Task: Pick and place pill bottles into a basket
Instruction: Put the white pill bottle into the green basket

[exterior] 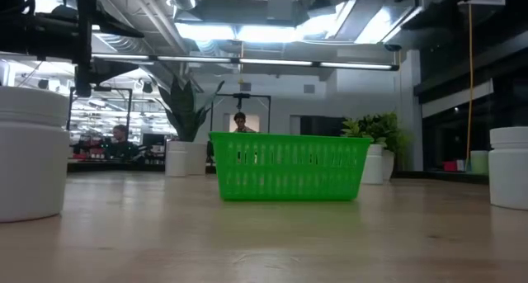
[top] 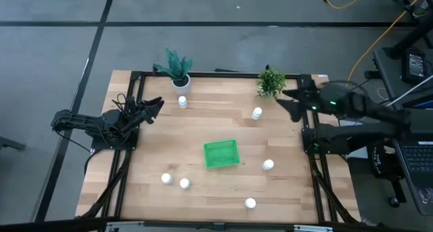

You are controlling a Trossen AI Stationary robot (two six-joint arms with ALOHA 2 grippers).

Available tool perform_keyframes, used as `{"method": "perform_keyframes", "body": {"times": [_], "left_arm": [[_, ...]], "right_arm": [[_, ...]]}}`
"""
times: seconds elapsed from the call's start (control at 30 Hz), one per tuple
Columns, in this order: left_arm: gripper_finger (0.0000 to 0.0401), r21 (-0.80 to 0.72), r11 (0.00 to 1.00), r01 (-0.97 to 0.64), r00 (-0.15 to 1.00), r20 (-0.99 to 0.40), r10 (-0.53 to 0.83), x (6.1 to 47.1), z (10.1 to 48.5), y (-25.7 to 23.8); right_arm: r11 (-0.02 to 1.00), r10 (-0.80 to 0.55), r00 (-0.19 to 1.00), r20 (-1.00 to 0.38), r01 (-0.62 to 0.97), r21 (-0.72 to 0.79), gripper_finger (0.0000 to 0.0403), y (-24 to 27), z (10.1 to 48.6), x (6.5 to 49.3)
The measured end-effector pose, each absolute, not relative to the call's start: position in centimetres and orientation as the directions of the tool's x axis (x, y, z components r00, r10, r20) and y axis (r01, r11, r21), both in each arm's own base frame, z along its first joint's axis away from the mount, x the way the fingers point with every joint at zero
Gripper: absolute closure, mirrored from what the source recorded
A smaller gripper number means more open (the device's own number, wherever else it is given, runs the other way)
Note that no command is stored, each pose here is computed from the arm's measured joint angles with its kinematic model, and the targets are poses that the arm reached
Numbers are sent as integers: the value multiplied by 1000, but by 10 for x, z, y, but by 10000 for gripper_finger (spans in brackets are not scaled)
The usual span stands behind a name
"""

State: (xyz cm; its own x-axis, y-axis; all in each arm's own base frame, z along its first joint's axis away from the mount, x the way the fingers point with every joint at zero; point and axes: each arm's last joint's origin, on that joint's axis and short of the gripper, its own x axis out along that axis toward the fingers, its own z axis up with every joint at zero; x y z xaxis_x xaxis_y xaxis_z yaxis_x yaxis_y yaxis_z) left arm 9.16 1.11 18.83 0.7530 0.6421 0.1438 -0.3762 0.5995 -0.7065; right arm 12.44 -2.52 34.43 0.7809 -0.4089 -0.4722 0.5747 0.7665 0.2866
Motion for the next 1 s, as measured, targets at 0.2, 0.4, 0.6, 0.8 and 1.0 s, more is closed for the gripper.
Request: {"method": "perform_keyframes", "body": {"times": [0.2,0.4,0.6,0.8,1.0], "left_arm": [[106,-687,632,-360,788,138,600,93,187,10],[106,-667,670,-325,835,130,535,94,185,8],[106,-665,695,-275,870,136,474,96,185,6],[106,-651,710,-270,879,135,458,96,185,6],[106,-646,714,-269,882,132,452,96,185,6]], "right_arm": [[765,-337,492,-803,640,70,7,-43,343,191],[805,-128,339,-932,585,102,17,-57,304,265],[811,-95,204,-974,583,43,18,-63,284,293],[788,-110,100,-989,615,-26,18,-66,272,293],[770,-115,57,-992,635,-53,18,-76,257,286]]}}
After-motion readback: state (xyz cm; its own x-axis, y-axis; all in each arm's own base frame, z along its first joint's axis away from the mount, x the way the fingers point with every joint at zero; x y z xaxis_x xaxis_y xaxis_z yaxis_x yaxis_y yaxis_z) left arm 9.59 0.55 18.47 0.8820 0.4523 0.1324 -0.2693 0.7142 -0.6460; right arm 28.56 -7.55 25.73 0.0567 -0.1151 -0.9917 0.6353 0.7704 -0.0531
